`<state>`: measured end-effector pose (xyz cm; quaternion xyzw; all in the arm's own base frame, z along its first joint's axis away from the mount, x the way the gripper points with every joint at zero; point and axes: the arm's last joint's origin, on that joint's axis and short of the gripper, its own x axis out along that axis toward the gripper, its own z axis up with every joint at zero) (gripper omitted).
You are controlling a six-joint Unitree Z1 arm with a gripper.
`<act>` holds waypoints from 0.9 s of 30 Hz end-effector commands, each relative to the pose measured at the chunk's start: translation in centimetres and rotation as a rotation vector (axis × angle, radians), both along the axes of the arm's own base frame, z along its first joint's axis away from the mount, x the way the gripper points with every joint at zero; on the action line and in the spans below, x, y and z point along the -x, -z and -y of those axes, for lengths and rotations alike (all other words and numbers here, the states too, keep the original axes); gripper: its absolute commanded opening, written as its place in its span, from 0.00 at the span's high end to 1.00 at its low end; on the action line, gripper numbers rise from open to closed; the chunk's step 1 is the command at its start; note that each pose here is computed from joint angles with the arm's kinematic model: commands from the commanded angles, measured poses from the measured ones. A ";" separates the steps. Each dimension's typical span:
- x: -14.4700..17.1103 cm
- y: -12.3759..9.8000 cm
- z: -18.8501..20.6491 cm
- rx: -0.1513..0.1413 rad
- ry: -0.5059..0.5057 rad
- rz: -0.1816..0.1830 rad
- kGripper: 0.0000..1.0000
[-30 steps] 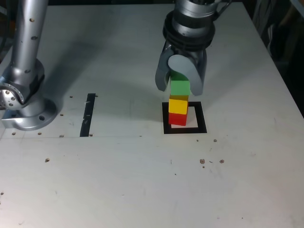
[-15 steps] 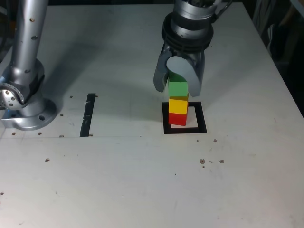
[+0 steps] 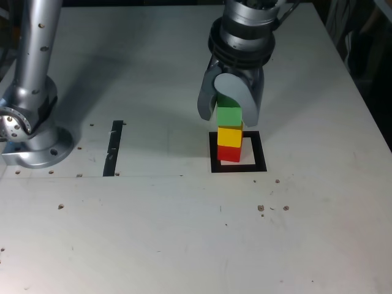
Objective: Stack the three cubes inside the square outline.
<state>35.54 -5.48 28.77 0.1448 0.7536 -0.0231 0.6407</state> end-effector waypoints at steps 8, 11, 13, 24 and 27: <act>-0.3 0.4 0.0 0.006 0.011 -0.011 0.56; -0.4 0.3 0.0 0.012 0.020 -0.008 0.45; -0.4 0.1 0.1 0.014 0.023 -0.005 0.38; 0.0 -0.1 -0.1 0.014 0.022 -0.011 0.02; 0.0 0.1 -0.3 0.012 0.018 -0.017 0.01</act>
